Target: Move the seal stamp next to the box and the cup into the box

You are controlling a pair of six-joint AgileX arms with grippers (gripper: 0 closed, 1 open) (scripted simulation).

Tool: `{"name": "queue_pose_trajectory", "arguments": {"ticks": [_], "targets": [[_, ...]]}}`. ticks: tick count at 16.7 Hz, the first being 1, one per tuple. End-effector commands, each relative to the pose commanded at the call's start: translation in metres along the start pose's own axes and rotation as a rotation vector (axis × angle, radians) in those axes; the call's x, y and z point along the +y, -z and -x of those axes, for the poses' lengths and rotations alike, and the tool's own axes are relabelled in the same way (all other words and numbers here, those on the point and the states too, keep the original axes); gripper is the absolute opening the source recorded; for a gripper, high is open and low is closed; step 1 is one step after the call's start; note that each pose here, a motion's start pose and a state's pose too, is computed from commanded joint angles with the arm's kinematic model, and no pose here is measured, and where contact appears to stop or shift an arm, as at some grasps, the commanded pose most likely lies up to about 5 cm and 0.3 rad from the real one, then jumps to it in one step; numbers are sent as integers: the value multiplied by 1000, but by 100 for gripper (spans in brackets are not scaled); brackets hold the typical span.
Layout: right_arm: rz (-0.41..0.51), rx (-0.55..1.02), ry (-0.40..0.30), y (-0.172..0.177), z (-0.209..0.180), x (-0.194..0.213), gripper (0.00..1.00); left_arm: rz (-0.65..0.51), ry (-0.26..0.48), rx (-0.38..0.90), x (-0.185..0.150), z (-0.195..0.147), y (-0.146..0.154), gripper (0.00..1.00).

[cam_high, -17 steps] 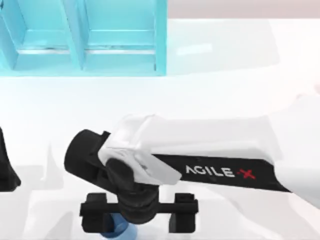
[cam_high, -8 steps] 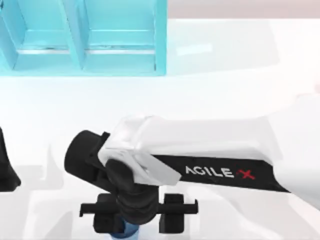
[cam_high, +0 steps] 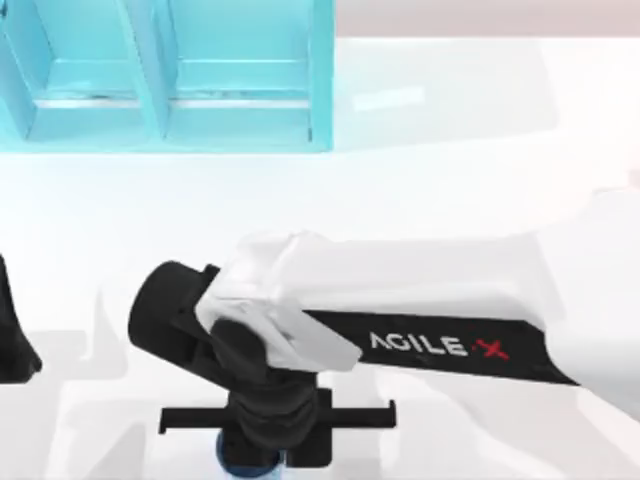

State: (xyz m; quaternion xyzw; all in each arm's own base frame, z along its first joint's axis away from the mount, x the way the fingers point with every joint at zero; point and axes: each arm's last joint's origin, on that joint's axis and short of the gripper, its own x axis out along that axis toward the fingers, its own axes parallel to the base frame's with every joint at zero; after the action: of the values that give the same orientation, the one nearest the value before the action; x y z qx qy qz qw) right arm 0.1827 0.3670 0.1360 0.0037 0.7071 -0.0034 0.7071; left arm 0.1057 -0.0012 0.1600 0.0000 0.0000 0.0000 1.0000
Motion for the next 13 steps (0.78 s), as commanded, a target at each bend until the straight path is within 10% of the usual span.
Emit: {"name": "queue_pose_trajectory", "arguments": {"ticks": [13], "targets": [[-8,0,1,-6,41,-36,0,0,0,0,0,0,0,100]]}}
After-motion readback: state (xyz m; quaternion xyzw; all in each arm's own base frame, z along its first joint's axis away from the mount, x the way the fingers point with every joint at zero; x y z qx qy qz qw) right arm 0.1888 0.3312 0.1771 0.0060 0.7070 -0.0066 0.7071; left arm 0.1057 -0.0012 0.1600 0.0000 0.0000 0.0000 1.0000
